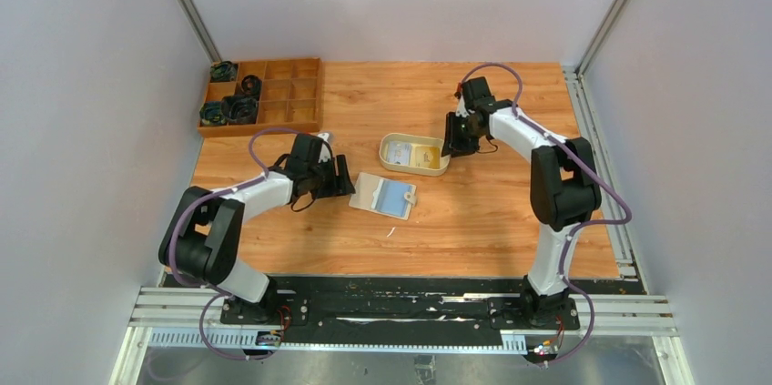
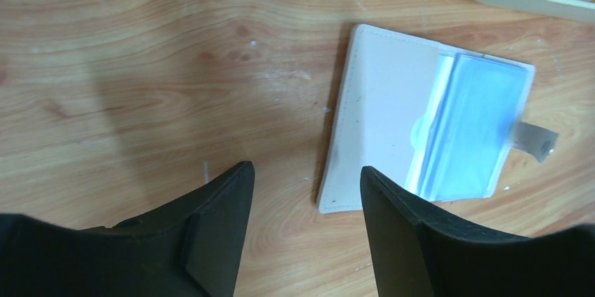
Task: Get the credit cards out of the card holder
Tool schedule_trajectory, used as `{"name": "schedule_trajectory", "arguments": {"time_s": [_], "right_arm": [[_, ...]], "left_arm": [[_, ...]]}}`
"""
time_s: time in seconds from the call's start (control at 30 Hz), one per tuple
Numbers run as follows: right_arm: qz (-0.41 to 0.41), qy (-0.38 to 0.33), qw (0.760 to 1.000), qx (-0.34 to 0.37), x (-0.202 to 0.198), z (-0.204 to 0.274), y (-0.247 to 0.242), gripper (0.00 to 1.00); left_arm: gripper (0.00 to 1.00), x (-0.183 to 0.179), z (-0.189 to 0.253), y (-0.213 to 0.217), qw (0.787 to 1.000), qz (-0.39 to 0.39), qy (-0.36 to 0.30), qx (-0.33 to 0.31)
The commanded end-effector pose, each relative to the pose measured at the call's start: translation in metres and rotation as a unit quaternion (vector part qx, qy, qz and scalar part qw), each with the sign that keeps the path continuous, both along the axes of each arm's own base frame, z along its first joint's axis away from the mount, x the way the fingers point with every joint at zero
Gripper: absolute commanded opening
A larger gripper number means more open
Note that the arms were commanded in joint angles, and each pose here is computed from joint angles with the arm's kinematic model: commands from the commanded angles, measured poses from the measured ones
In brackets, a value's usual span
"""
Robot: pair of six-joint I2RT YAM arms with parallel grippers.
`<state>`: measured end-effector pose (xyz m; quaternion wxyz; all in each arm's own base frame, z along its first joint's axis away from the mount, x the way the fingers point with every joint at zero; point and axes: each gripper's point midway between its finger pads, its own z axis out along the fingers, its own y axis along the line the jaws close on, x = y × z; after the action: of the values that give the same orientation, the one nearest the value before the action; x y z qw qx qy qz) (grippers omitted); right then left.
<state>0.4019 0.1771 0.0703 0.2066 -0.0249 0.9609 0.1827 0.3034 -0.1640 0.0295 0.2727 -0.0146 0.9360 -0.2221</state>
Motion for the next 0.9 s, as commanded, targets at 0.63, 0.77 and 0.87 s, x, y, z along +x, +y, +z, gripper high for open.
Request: {"name": "schedule_trajectory", "arguments": {"time_s": [0.63, 0.77, 0.87], "right_arm": [[-0.010, 0.035, 0.998, -0.051, 0.004, -0.024, -0.002, 0.16], [-0.016, 0.037, 0.998, -0.048, 0.007, -0.024, -0.001, 0.14], [-0.024, 0.038, 0.998, -0.047, 0.010, -0.024, 0.000, 0.13]], "left_arm": [[0.67, -0.004, 0.020, 0.017, 0.999, 0.017, 0.003, 0.043], [0.67, -0.005, 0.022, 0.017, 0.999, 0.017, 0.002, 0.044], [0.67, -0.006, 0.022, 0.017, 0.999, 0.016, 0.003, 0.044]]}}
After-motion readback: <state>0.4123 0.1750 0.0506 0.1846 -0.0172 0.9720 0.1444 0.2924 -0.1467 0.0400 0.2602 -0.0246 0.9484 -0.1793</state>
